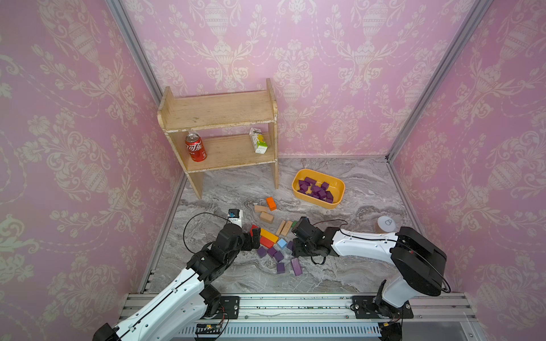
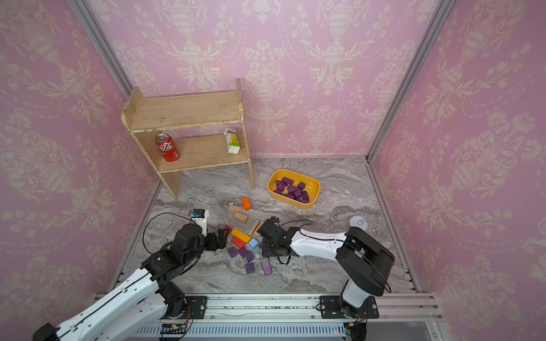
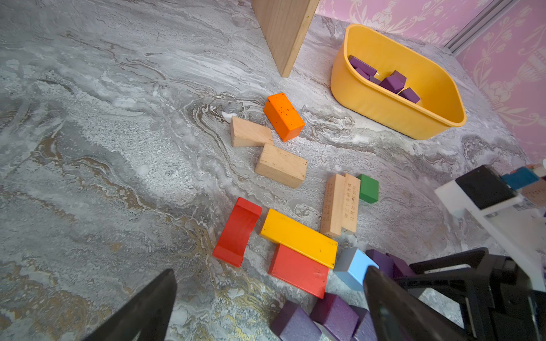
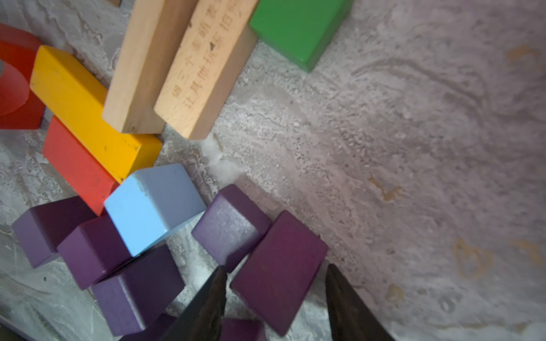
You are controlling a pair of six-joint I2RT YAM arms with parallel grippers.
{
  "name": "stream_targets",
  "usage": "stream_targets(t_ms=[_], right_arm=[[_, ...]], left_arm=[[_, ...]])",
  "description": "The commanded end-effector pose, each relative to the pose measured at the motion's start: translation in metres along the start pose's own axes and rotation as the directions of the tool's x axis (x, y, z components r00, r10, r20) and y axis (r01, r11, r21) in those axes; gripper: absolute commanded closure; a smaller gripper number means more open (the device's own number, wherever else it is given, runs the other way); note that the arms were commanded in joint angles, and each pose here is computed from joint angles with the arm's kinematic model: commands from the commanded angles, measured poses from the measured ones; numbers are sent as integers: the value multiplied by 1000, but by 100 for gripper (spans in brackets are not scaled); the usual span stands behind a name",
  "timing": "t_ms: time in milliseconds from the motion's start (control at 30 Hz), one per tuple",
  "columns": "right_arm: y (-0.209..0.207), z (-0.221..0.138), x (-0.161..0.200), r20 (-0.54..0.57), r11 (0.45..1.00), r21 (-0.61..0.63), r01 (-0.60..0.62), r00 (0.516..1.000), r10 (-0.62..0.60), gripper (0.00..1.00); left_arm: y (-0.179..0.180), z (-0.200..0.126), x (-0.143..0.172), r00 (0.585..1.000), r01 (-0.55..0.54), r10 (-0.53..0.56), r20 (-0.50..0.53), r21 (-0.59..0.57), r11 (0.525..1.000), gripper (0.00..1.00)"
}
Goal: Pick purple bricks into the storage bin
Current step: Pick up the building block from the center of the board.
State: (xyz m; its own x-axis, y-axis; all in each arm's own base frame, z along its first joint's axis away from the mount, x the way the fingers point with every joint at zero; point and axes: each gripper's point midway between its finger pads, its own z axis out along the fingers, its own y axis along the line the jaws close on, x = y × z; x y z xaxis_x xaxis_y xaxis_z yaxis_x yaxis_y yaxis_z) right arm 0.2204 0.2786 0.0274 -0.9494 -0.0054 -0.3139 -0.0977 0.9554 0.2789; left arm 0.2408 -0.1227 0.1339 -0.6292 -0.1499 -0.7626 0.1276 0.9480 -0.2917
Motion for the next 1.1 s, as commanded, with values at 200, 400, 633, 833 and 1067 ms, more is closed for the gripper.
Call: stream_targets(t_ms=[200,400,633,833,1067], right_arm=[[-18,-5,-5,30,995,101,21,999,-24,52],[-18,-3,-7,29,994,106,24,999,-28,59],[-17,-4,-14,39,991,126,50,998,-56,69],[-7,-20,-32,98,990,111,91,990,-102,70],[-1,-65,-92,239,994,65,82,966,-95,68]], left_arm=[[3,-3,-9,1000,-18,19,22,-33,999,1],[2,0,-9,1000,-20,20,14,-29,999,1],[3,-1,-9,1000,-21,21,18,-31,999,1],[-1,-1,-12,1000,-14,15,26,-17,1000,1],[-6,-1,-18,999,-20,20,34,-2,1000,1]])
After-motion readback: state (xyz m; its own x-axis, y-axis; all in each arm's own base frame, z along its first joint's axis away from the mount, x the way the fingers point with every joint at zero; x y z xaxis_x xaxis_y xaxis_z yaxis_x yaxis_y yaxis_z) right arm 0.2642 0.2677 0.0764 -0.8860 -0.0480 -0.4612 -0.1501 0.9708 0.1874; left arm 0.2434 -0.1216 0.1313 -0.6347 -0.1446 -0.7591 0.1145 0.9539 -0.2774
